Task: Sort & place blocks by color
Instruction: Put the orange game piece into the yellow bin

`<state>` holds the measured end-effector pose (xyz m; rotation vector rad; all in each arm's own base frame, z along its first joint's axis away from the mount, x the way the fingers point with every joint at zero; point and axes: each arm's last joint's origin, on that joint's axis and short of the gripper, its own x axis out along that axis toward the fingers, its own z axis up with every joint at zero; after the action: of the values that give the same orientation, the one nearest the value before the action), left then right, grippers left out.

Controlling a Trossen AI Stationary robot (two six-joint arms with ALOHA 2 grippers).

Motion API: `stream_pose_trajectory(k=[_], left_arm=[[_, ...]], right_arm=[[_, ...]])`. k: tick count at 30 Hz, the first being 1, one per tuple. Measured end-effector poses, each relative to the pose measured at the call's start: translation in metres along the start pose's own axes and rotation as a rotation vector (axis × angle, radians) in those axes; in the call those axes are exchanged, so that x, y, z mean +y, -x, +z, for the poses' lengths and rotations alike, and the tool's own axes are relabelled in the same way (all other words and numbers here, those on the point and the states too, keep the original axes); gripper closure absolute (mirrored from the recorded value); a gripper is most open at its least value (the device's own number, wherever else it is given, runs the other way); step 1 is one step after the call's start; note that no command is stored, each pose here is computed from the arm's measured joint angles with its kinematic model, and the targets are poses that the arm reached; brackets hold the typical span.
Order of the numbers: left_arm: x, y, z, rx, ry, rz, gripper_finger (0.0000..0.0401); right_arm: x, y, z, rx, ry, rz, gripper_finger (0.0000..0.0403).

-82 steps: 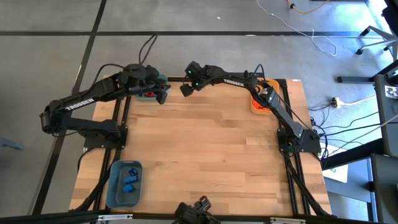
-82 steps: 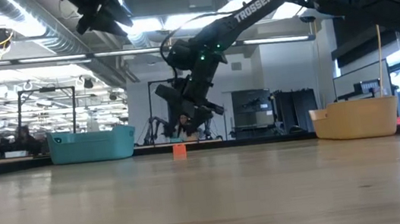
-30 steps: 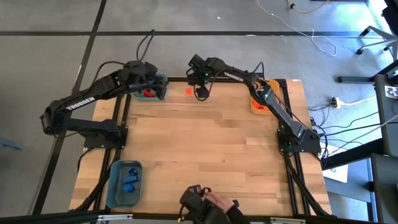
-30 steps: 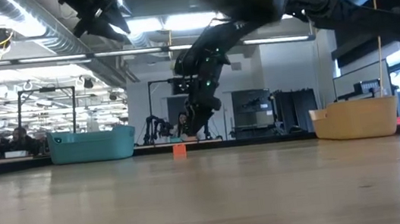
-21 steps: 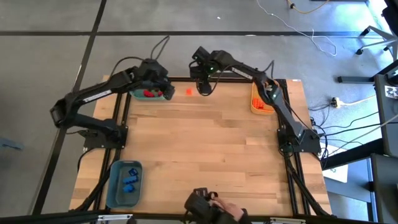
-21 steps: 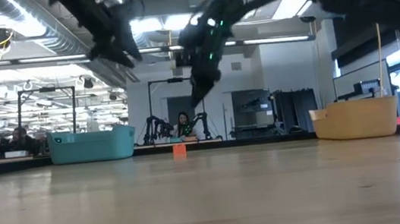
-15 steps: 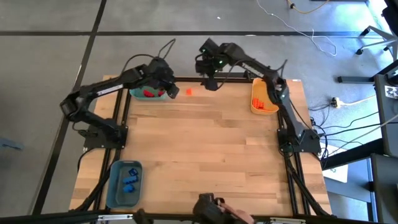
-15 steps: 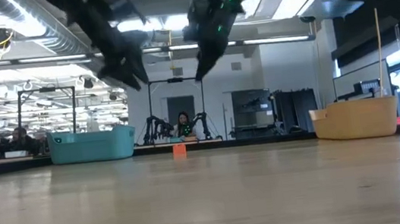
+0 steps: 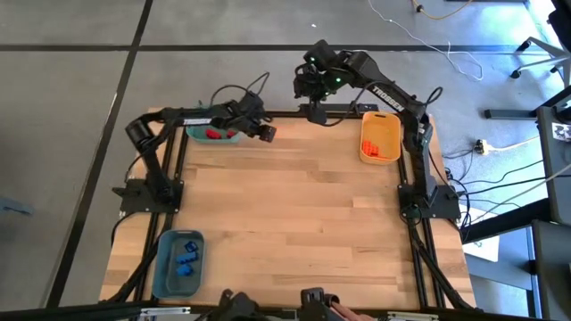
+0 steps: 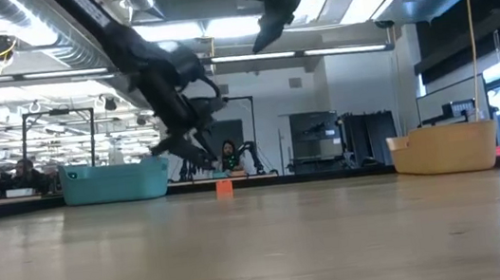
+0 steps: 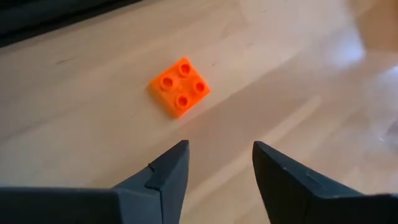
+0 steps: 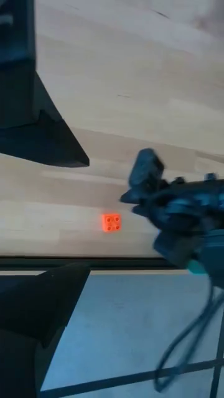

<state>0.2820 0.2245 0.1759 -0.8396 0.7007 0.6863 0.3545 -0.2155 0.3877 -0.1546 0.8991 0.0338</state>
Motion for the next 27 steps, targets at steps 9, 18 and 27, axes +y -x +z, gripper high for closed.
stream_pose_trajectory(k=[9, 18, 27], left_arm=[[0.016, -0.023, 0.003, -0.018, 0.049, 0.014, 0.0232], [0.015, -0.017, 0.006, -0.023, 0.096, -0.009, 0.0232], [0.0, 0.015, 0.016, -0.149, 0.049, -0.002, 0.0232]], right_arm=[[0.001, 0.0, -0.001, 0.006, -0.005, 0.004, 0.0135], [0.001, 0.0, -0.001, 0.007, -0.003, 0.004, 0.0135], [0.001, 0.0, -0.001, 0.007, -0.002, 0.004, 0.0135]])
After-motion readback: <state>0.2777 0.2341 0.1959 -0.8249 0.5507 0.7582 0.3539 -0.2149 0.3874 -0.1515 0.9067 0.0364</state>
